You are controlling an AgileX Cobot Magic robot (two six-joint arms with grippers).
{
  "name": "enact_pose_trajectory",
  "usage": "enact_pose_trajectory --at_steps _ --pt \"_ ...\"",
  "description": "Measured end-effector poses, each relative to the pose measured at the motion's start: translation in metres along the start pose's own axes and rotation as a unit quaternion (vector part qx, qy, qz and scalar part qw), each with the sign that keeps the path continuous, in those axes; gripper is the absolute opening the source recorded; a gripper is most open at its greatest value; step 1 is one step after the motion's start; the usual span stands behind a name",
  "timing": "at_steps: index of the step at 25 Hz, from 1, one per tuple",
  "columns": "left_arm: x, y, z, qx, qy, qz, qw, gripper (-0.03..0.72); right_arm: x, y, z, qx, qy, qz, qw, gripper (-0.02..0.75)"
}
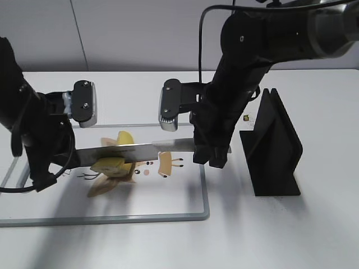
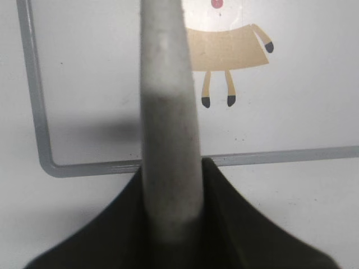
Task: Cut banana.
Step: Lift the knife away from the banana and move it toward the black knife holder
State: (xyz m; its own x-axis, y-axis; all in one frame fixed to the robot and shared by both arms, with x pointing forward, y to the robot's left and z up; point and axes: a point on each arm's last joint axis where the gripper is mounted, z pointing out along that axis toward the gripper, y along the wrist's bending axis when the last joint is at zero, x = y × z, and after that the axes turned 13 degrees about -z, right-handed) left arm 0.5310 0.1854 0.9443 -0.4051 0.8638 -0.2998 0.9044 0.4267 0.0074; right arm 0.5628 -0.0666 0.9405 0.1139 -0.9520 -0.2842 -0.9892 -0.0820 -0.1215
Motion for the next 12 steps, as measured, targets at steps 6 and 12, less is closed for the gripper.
enact_pose_trajectory --at_steps 6,12 --pt "0.0001 -0.0007 -0.0009 0.002 0.0 -0.001 1.0 -0.007 -0.0004 0.0008 -0.0021 -0.002 -0.001 0.0 1.0 0.172" --pt "-0.0019 0.003 -0.001 -0.018 -0.01 0.0 1.0 -0.007 -0.0003 -0.004 -0.0028 0.025 0.001 -0.009 1.0 0.172"
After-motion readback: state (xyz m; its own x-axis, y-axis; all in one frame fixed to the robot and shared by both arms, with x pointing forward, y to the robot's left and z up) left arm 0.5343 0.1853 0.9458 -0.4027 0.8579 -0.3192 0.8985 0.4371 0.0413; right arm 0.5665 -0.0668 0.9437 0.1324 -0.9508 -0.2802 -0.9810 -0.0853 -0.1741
